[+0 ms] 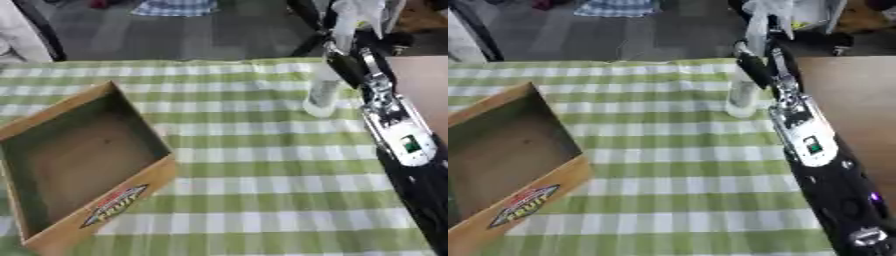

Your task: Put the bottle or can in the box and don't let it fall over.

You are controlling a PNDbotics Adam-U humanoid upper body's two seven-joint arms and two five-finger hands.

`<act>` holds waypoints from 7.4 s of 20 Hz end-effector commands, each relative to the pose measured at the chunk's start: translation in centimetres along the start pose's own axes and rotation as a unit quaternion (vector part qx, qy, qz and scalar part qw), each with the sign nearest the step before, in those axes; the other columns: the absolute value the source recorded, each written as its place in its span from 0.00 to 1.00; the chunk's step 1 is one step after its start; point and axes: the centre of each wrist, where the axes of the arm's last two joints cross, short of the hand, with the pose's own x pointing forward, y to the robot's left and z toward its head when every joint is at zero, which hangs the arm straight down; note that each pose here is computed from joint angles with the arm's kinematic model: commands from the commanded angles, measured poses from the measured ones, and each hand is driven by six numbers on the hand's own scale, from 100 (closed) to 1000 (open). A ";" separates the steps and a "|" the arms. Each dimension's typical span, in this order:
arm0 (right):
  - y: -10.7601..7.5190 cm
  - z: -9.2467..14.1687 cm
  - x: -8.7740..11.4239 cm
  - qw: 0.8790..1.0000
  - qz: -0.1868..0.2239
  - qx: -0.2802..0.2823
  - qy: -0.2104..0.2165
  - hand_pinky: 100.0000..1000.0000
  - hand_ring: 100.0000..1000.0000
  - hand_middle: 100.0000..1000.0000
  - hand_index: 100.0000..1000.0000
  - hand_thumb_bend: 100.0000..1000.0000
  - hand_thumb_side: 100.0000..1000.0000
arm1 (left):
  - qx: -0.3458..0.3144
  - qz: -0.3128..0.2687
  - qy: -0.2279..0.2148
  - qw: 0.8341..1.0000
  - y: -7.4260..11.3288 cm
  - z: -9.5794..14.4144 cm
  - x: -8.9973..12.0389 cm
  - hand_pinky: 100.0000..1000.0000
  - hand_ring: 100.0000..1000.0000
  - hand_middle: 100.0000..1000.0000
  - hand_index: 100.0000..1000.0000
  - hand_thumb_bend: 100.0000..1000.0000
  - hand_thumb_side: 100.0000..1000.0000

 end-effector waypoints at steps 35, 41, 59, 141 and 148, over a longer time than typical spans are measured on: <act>-1.3 -1.5 1.2 0.999 0.036 -0.004 -0.002 0.97 0.97 0.99 0.95 0.00 0.68 | -0.013 -0.001 0.002 1.000 -0.1 0.0 0.2 1.00 0.55 0.66 0.67 0.11 0.72; -1.4 -1.6 1.5 1.000 0.017 -0.002 -0.018 0.97 0.96 0.96 0.94 0.00 0.67 | -0.016 0.000 0.003 1.000 -0.2 -0.1 0.2 1.00 0.55 0.66 0.67 0.11 0.73; -2.1 -1.9 2.6 0.999 0.039 -0.019 -0.031 0.98 0.98 0.96 0.95 0.00 0.66 | -0.019 -0.003 0.004 1.000 -0.1 -0.1 0.2 1.00 0.55 0.66 0.67 0.10 0.73; -0.3 -1.5 -1.1 0.997 0.059 0.027 0.040 1.00 0.99 0.81 0.81 0.00 0.50 | -0.024 -0.001 0.007 1.000 -0.3 0.0 0.0 1.00 0.55 0.66 0.67 0.07 0.76; -0.3 -1.6 -1.9 0.997 0.056 0.019 0.053 0.99 0.99 0.81 0.80 0.00 0.49 | -0.027 0.000 0.008 1.000 -0.4 0.0 0.0 1.00 0.55 0.66 0.67 0.07 0.76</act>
